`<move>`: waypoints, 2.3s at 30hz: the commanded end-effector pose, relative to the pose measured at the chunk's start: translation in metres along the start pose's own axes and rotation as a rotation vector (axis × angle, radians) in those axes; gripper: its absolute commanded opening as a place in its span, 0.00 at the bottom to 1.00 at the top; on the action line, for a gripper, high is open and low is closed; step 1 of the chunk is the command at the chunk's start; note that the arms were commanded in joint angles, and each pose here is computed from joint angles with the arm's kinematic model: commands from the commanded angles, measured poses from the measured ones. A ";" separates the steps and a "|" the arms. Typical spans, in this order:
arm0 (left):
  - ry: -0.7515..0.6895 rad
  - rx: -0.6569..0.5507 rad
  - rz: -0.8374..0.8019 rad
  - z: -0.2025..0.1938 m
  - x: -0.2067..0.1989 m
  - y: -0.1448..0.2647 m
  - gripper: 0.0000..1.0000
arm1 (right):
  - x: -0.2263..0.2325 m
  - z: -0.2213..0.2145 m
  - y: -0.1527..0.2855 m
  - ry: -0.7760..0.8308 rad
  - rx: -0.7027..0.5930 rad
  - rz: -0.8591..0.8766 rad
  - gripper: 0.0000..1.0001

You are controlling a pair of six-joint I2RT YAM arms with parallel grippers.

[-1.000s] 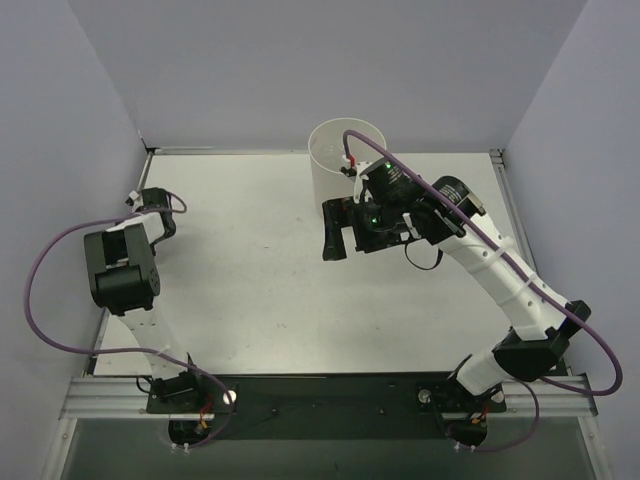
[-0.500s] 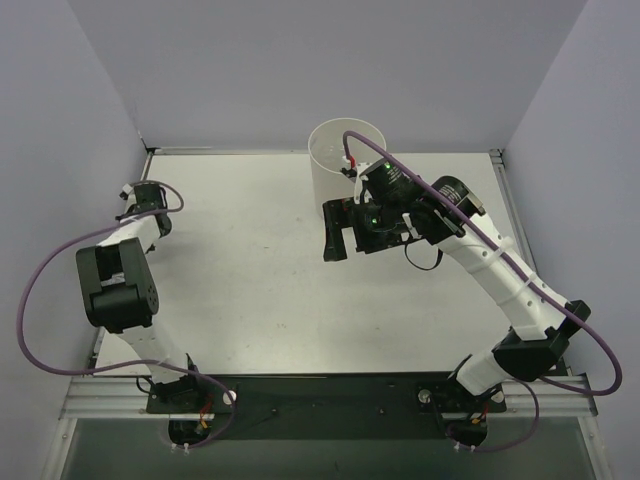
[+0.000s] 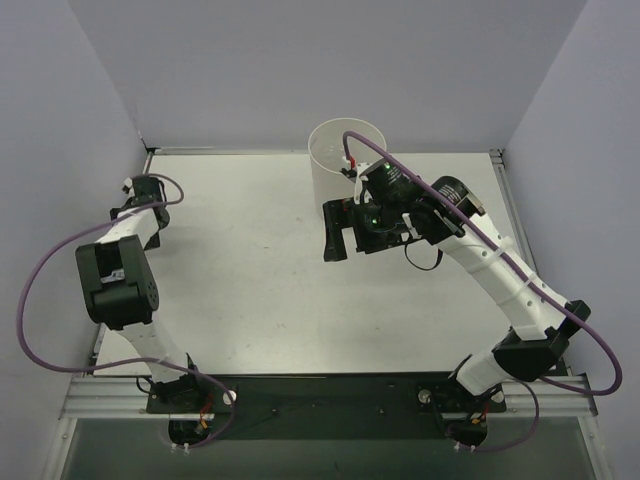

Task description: Put the plastic bottles in the bin

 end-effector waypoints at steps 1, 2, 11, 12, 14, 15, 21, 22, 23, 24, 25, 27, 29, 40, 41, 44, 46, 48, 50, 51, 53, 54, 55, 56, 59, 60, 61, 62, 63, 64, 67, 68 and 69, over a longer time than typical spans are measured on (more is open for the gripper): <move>0.002 -0.022 0.022 0.036 0.001 -0.010 0.66 | -0.003 -0.006 0.007 0.006 0.004 -0.003 0.97; -0.006 -0.018 0.022 0.037 -0.003 -0.016 0.66 | -0.003 -0.006 0.007 0.005 0.005 -0.001 0.98; -0.092 0.051 0.139 0.045 -0.017 -0.057 0.70 | -0.009 0.004 0.006 -0.007 0.014 -0.020 0.97; -0.094 0.064 0.149 0.040 -0.017 -0.060 0.72 | -0.009 0.003 0.006 -0.007 0.022 -0.021 0.97; -0.068 0.068 0.147 0.034 -0.018 -0.066 0.73 | -0.009 0.006 0.005 -0.012 0.026 -0.026 0.97; -0.058 0.068 0.133 0.032 -0.019 -0.068 0.72 | -0.009 0.007 0.004 -0.011 0.027 -0.026 0.97; -0.062 0.100 0.230 0.028 -0.018 -0.080 0.82 | -0.003 0.017 -0.002 -0.016 0.031 -0.019 0.97; -0.058 0.091 0.247 0.030 -0.017 -0.081 0.83 | -0.003 0.017 -0.003 -0.014 0.035 -0.018 0.97; -0.046 0.085 0.258 0.031 -0.013 -0.081 0.83 | -0.002 0.018 -0.002 -0.014 0.033 -0.015 0.97; -0.038 0.083 0.265 0.029 -0.011 -0.081 0.83 | -0.002 0.018 -0.002 -0.015 0.036 -0.016 0.97; -0.015 0.069 0.279 0.031 -0.009 -0.082 0.83 | -0.003 0.019 -0.001 -0.017 0.035 -0.017 0.97; -0.008 0.055 0.306 0.033 -0.002 -0.078 0.83 | -0.005 0.018 -0.002 -0.022 0.039 -0.021 0.97; 0.002 0.031 0.309 0.035 0.000 -0.074 0.75 | -0.005 0.018 -0.001 -0.022 0.039 -0.021 0.97; 0.007 -0.106 0.109 0.056 -0.025 0.024 0.47 | -0.004 0.029 -0.005 -0.012 0.005 -0.018 0.97; 0.009 -0.139 0.007 0.062 -0.044 0.043 0.47 | -0.004 0.031 -0.005 -0.013 -0.005 -0.017 0.97; 0.044 -0.230 -0.212 0.078 -0.065 0.104 0.47 | -0.006 0.035 -0.004 -0.029 -0.038 -0.009 0.97; 0.064 -0.303 -0.280 0.084 -0.063 0.137 0.47 | -0.009 0.036 0.002 -0.045 -0.068 0.000 0.97; 0.056 -0.359 -0.389 0.089 -0.074 0.170 0.46 | -0.012 0.037 0.002 -0.055 -0.086 0.005 0.97; 0.078 -0.427 -0.491 0.098 -0.073 0.204 0.46 | -0.016 0.039 0.010 -0.066 -0.127 0.009 0.97; 0.078 -0.454 -0.605 0.099 -0.084 0.225 0.46 | -0.021 0.036 0.009 -0.075 -0.125 0.001 0.97; 0.122 -0.537 -0.746 0.112 -0.084 0.263 0.43 | -0.026 0.038 0.018 -0.084 -0.177 0.005 0.97; 0.149 -0.562 -0.812 0.114 -0.088 0.280 0.42 | -0.031 0.034 0.013 -0.095 -0.168 -0.005 0.97; 0.179 -0.635 -0.911 0.124 -0.085 0.304 0.41 | -0.033 0.032 0.022 -0.100 -0.195 0.001 0.97; 0.203 -0.671 -0.954 0.128 -0.083 0.317 0.40 | -0.036 0.034 0.024 -0.116 -0.217 0.002 0.97; 0.246 -0.850 -1.215 0.146 -0.081 0.375 0.40 | -0.045 0.031 0.032 -0.141 -0.260 -0.003 0.97; 0.273 -0.879 -1.270 0.150 -0.082 0.388 0.36 | -0.047 0.030 0.035 -0.150 -0.269 -0.005 0.97; 0.284 -0.955 -1.352 0.157 -0.083 0.411 0.35 | -0.049 0.026 0.039 -0.153 -0.281 -0.004 0.97; 0.301 -1.000 -1.394 0.163 -0.080 0.427 0.34 | -0.052 0.026 0.041 -0.163 -0.292 -0.008 0.97; 0.326 -1.043 -1.432 0.169 -0.078 0.442 0.33 | -0.053 0.024 0.047 -0.165 -0.309 -0.003 0.97; 0.308 -1.056 -1.469 0.169 -0.087 0.457 0.33 | -0.056 0.022 0.047 -0.172 -0.311 -0.008 0.97; 0.291 -1.173 -1.452 0.183 -0.074 0.495 0.32 | -0.063 0.020 0.056 -0.188 -0.337 -0.016 0.97; 0.293 -1.199 -1.426 0.184 -0.072 0.507 0.32 | -0.065 0.019 0.058 -0.190 -0.345 -0.016 0.97; 0.298 -1.263 -1.406 0.190 -0.056 0.522 0.32 | -0.070 0.019 0.060 -0.201 -0.352 -0.024 0.97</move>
Point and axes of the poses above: each gripper's point midway between its finger pads, its own y axis back along the fingers, its own x axis along the line the jaws close on, z = x × y, the point moved 5 cm from there along y, back along the fingers, and after that the axes turned 6 degrees about -y, right-handed, at the moved point
